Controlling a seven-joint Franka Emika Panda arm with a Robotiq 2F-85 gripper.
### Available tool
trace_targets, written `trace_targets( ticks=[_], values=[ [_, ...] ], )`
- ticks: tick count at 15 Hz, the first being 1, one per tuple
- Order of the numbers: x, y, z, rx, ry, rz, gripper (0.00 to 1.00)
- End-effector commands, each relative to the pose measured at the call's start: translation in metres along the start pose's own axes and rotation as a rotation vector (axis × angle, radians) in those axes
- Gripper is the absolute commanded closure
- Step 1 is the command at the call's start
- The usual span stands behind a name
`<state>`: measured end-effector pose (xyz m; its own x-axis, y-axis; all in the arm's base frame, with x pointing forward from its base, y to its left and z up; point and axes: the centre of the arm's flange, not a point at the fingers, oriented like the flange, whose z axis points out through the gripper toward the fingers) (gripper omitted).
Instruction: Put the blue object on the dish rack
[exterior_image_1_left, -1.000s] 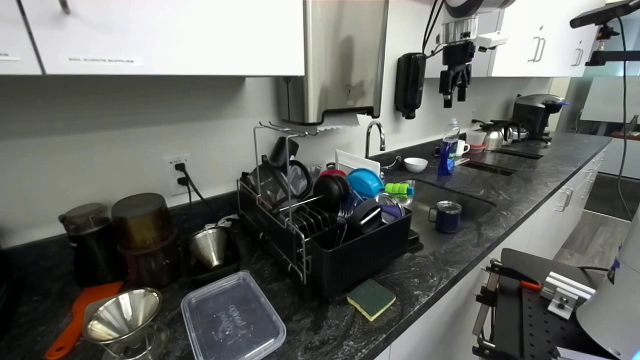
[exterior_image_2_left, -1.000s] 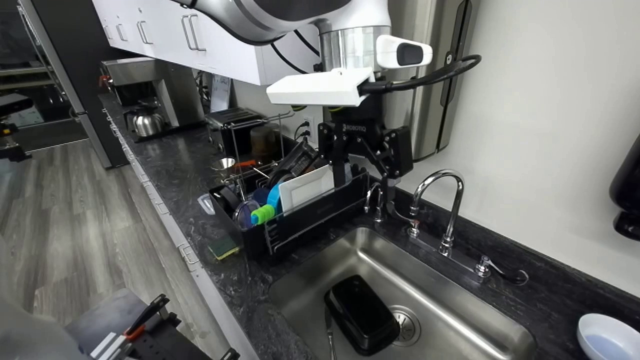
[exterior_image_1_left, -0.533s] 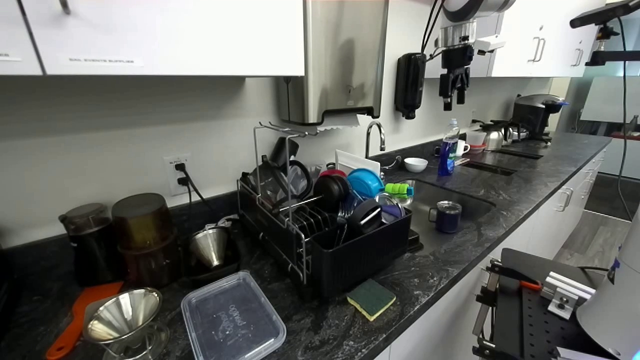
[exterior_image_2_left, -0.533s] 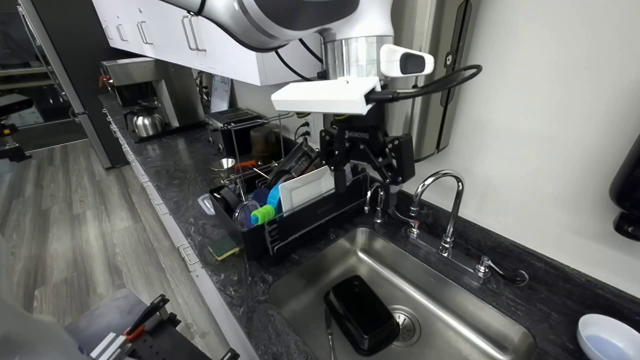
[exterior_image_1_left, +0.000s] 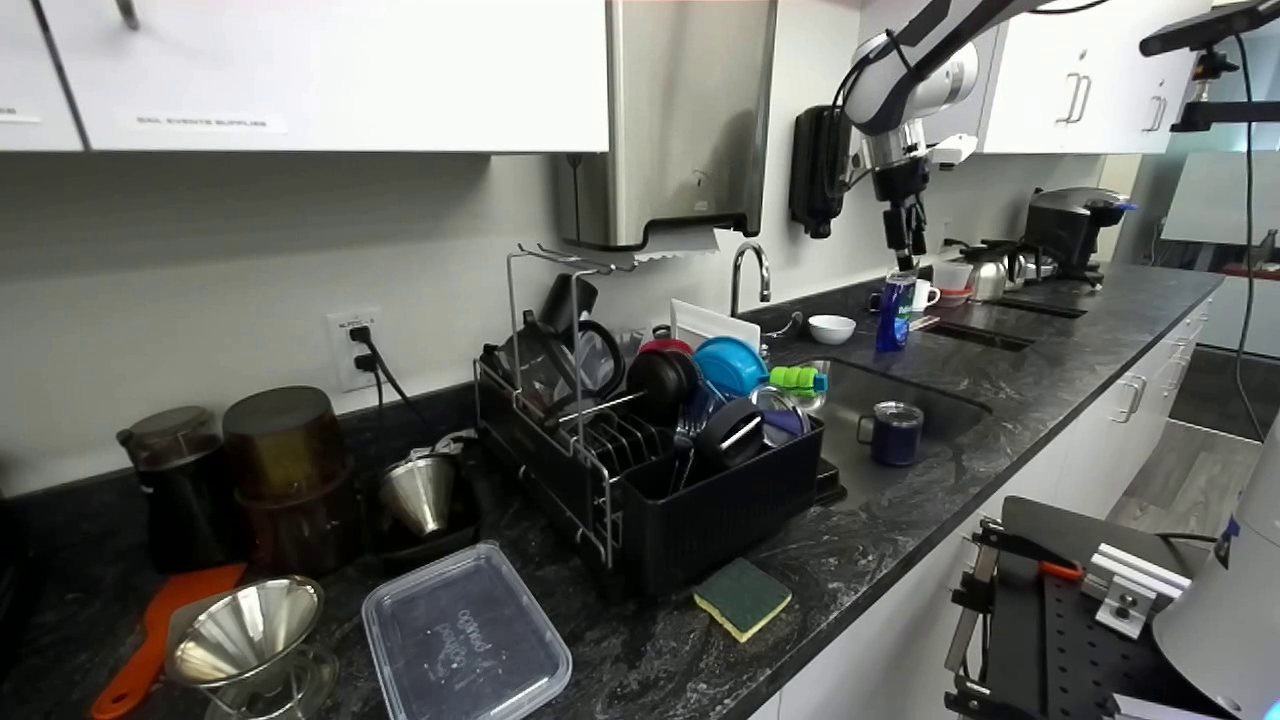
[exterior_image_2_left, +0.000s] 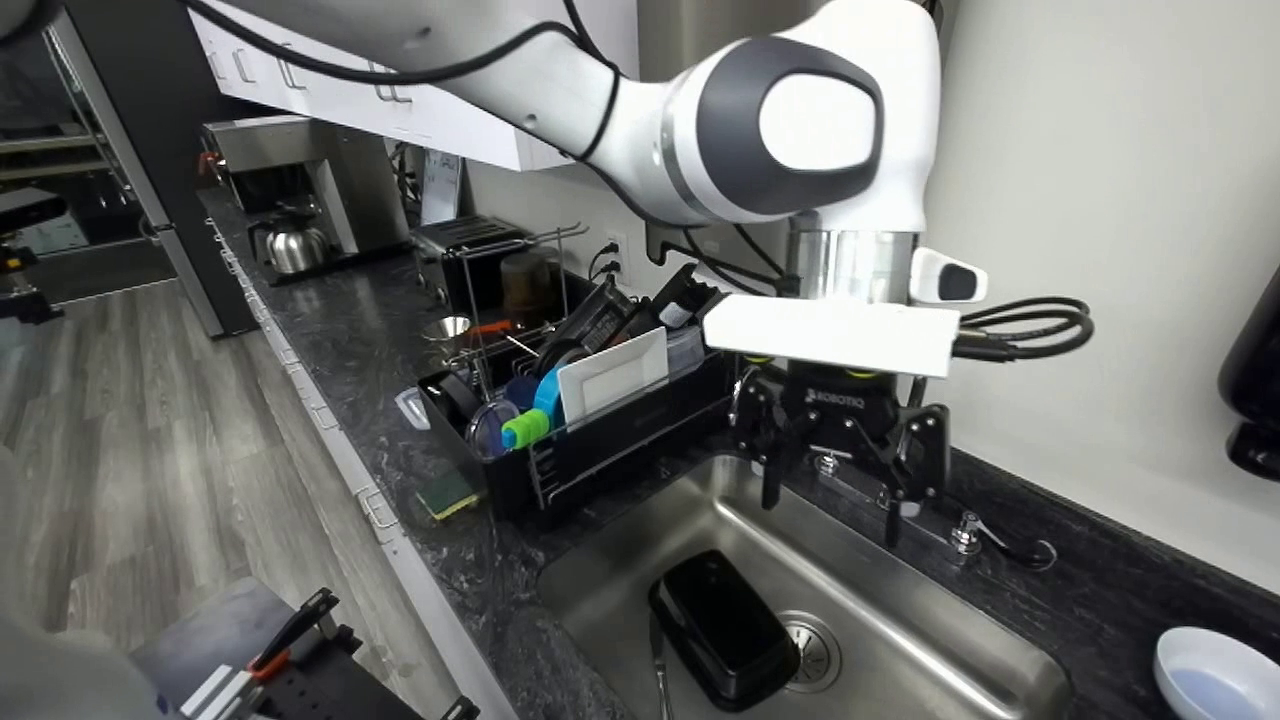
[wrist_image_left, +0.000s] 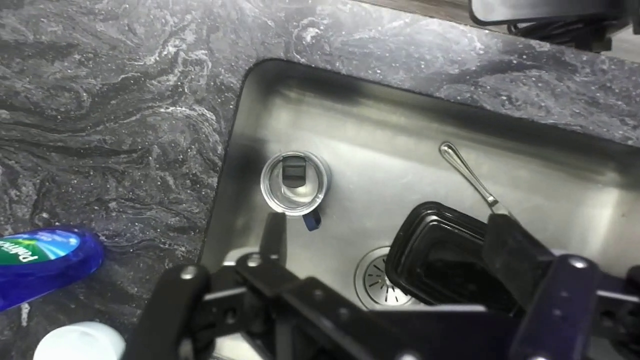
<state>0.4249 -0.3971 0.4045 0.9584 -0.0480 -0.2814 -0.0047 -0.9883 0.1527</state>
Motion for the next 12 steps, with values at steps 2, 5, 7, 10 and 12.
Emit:
trace_targets(
  ticks=[2,5,7,10,12],
  values=[
    [0.032,0.050,0.027,0.039,-0.068,-0.045,0.00],
    [0.040,0.063,0.049,0.084,-0.107,-0.019,0.00],
    [0.029,0.052,0.055,0.043,-0.091,-0.017,0.00],
    [0.029,0.051,0.052,0.040,-0.086,-0.018,0.00],
    [0.029,0.051,0.050,0.039,-0.082,-0.018,0.00]
  ],
)
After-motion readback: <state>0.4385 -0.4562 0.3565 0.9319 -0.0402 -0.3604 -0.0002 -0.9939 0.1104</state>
